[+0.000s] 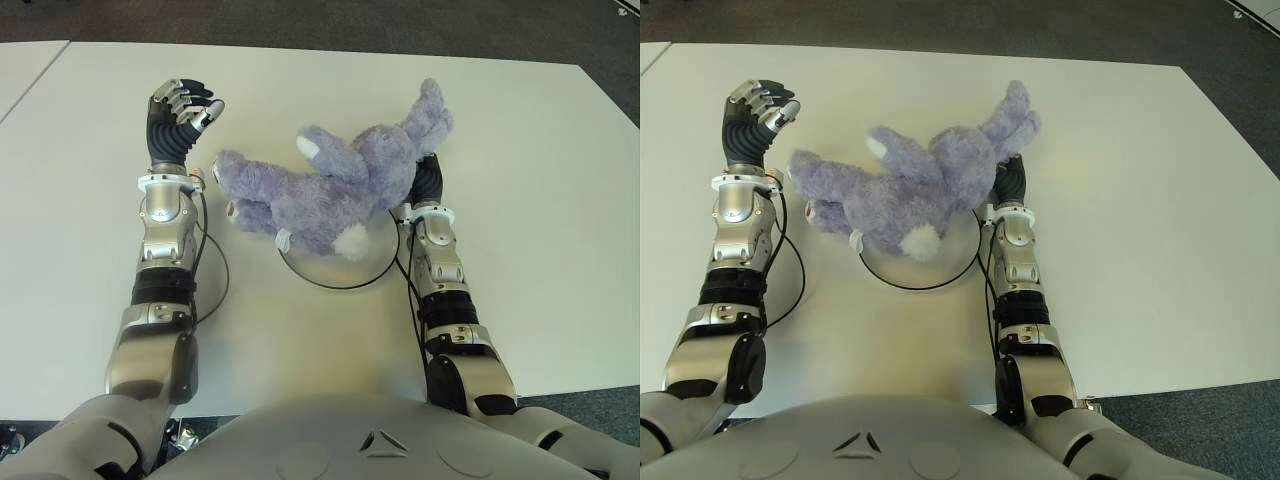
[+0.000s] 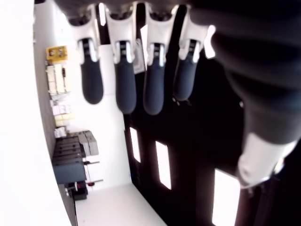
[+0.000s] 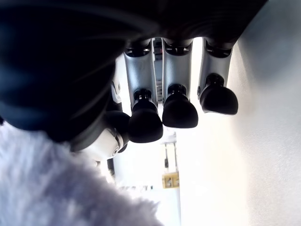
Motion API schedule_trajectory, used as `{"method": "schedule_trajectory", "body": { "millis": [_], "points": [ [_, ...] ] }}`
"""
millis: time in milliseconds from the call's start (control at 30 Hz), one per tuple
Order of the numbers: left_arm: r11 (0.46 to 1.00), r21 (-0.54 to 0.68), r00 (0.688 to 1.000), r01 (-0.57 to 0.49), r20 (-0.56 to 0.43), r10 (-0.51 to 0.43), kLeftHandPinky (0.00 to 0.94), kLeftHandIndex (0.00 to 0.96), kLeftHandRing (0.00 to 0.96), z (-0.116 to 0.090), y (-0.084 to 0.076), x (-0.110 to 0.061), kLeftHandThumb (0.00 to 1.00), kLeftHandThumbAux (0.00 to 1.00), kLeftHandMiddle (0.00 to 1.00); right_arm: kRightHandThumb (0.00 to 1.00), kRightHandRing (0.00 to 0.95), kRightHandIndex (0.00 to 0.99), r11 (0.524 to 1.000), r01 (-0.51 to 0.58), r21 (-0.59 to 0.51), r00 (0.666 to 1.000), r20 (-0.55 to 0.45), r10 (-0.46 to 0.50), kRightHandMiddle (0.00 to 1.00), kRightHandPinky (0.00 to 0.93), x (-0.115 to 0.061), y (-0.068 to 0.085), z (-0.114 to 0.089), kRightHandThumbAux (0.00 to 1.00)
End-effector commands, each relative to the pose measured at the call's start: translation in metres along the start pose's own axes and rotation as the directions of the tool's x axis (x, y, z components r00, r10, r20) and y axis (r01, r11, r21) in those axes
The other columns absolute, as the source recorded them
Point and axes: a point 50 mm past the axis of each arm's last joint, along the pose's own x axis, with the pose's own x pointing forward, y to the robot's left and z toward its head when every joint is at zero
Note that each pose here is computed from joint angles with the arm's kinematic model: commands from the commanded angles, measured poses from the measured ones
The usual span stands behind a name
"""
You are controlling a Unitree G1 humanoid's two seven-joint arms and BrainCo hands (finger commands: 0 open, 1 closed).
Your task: Put the doll into the plate.
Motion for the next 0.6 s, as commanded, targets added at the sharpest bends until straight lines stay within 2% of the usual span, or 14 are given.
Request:
{"method": "schedule_trajectory", "body": {
  "millis": [33,200,500,600],
  "points": [
    [0.997,-0.064,0.999,-0.035,-0.036,0.032,0.636,0.563,0.643,-0.011,-0.007,-0.005,0.035,0.782,0.646,0.7,0.811,0.44,0.998,0.053,-0.014,0.971,-0.231,-0.055,0.828,0.804,-0.027,-0.017,-0.051,0.722],
    [0.996,-0.094,1.0,0.0,-0.012,-0.001,0.67,0.582,0.686,-0.009,-0.023,-0.016,0.043,0.822,0.694,0.7,0.815,0.44,0.998,0.063,-0.021,0.97,-0.235,-0.067,0.831,0.814,-0.027,-0.019,-0.051,0.722],
    [0.995,-0.068,0.997,0.069,-0.026,-0.071,0.736,0.617,0.753,-0.013,-0.029,-0.022,0.031,0.837,0.76,0.7,0.814,0.44,0.996,0.082,-0.036,0.967,-0.24,-0.088,0.83,0.813,-0.03,-0.025,-0.052,0.721],
    [0.994,-0.074,0.995,0.081,-0.045,-0.084,0.747,0.631,0.765,-0.016,-0.033,-0.024,0.057,0.833,0.773,0.7,0.813,0.44,0.995,0.088,-0.04,0.966,-0.24,-0.095,0.828,0.81,-0.031,-0.026,-0.052,0.721]
  ]
}}
